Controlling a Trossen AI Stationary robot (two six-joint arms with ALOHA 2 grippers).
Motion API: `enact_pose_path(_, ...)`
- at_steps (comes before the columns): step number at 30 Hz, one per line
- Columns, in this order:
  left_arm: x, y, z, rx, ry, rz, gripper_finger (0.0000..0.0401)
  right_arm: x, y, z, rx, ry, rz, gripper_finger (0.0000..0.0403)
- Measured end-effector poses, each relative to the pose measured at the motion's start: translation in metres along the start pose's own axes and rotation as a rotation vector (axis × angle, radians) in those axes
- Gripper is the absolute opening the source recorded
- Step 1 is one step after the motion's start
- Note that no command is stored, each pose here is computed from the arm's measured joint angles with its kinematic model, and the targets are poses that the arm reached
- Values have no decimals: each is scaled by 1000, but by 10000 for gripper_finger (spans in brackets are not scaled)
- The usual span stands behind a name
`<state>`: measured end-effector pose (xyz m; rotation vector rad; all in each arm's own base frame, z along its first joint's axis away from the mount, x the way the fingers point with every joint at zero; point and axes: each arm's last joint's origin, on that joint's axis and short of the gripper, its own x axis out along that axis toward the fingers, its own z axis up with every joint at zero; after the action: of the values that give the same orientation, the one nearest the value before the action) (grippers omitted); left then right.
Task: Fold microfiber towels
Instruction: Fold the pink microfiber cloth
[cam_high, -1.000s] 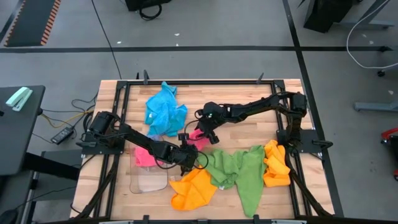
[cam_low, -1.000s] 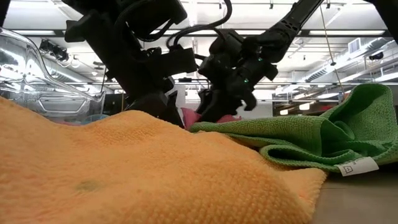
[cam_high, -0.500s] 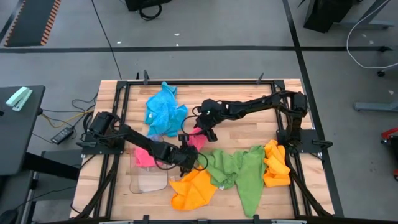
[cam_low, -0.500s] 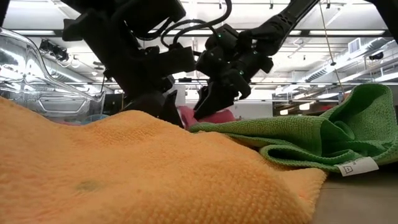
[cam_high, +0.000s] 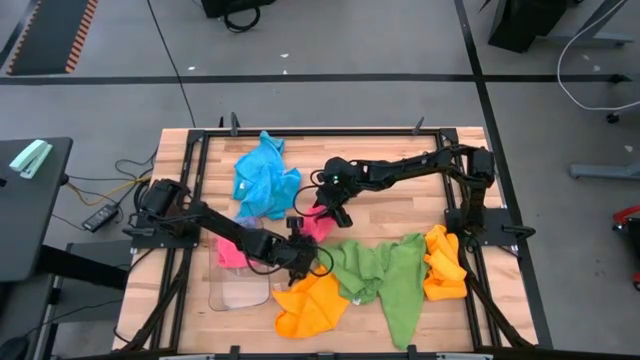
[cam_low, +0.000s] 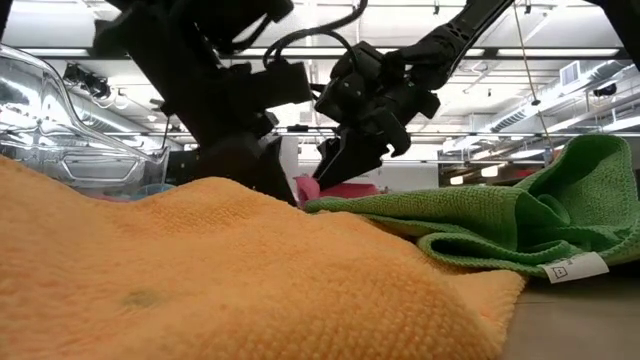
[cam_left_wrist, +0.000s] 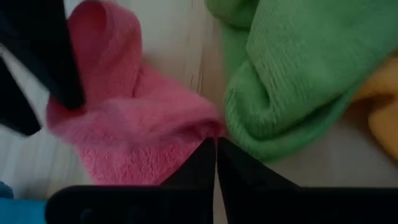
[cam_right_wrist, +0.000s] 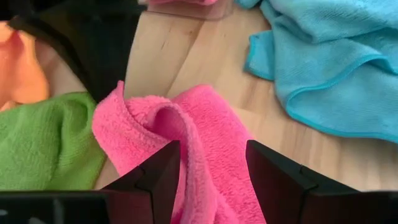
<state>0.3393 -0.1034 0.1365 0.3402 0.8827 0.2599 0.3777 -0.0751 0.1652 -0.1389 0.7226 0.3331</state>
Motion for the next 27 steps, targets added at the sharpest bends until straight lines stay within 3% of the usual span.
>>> enact_pose_path(10, -4, -4, 0, 27, -7, -10, 18, 17, -1, -11, -8, 41, -19, 192)
enact_pose_path(19, -27, -13, 13, 144, -76, -30, 14, 26, -1, -17, 25, 70, -50, 192)
enact_pose_path(27, -8, 7, 16, -17, -66, 38, 19, 23, 1, -13, 51, 56, -52, 192)
